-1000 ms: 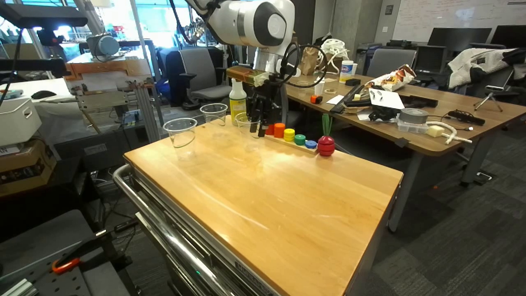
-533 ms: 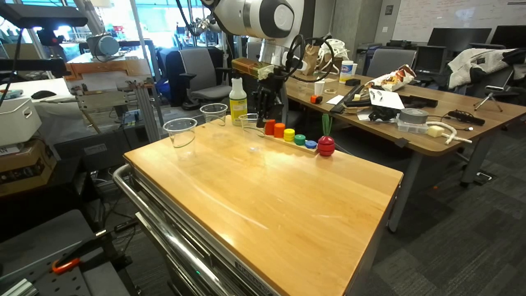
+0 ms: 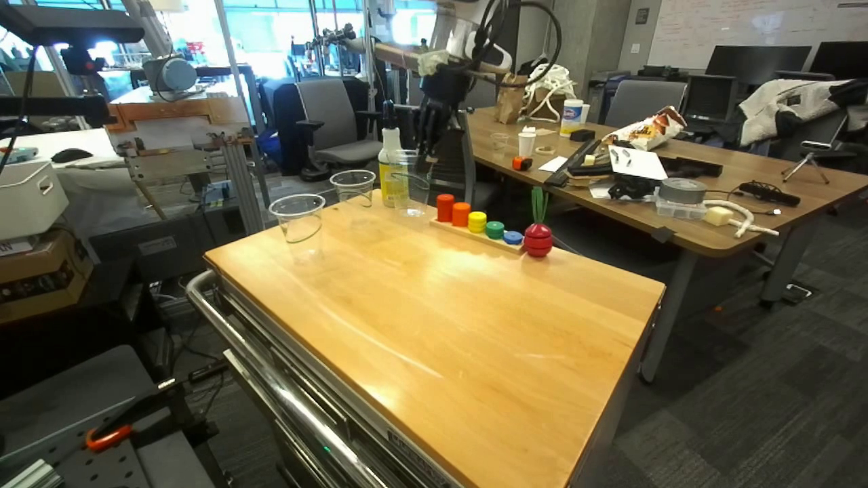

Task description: Stack the three cups on the table together

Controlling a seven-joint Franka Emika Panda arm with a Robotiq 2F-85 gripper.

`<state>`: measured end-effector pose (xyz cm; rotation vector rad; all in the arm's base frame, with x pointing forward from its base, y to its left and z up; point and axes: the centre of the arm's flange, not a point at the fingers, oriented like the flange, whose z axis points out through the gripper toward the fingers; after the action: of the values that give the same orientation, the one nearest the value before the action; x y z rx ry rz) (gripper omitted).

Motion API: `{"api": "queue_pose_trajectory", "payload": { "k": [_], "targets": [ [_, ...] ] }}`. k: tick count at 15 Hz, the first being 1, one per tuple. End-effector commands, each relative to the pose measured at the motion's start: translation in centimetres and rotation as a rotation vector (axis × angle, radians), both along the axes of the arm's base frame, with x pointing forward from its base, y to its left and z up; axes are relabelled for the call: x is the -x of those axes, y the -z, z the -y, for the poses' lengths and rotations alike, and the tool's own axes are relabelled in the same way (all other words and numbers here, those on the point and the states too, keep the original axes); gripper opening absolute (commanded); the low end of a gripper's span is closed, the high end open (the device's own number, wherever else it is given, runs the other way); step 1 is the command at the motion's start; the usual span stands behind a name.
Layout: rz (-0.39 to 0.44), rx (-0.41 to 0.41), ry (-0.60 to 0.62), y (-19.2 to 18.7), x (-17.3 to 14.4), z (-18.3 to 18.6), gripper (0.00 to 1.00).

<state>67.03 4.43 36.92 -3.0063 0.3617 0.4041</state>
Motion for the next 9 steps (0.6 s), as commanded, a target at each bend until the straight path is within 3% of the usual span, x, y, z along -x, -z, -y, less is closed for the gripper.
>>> {"api": "queue_pose_trajectory", "payload": {
  "k": [1, 4, 9],
  "targets": [
    [0.082, -0.009, -0.029, -7.9, 5.3, -1.4, 0.01],
    [0.112, -0.052, -0.100, -11.4, 8.6, -3.3, 0.01],
    [0.143, -0.083, -0.217, -11.1, 12.6, -6.4, 0.01]
  ]
}}
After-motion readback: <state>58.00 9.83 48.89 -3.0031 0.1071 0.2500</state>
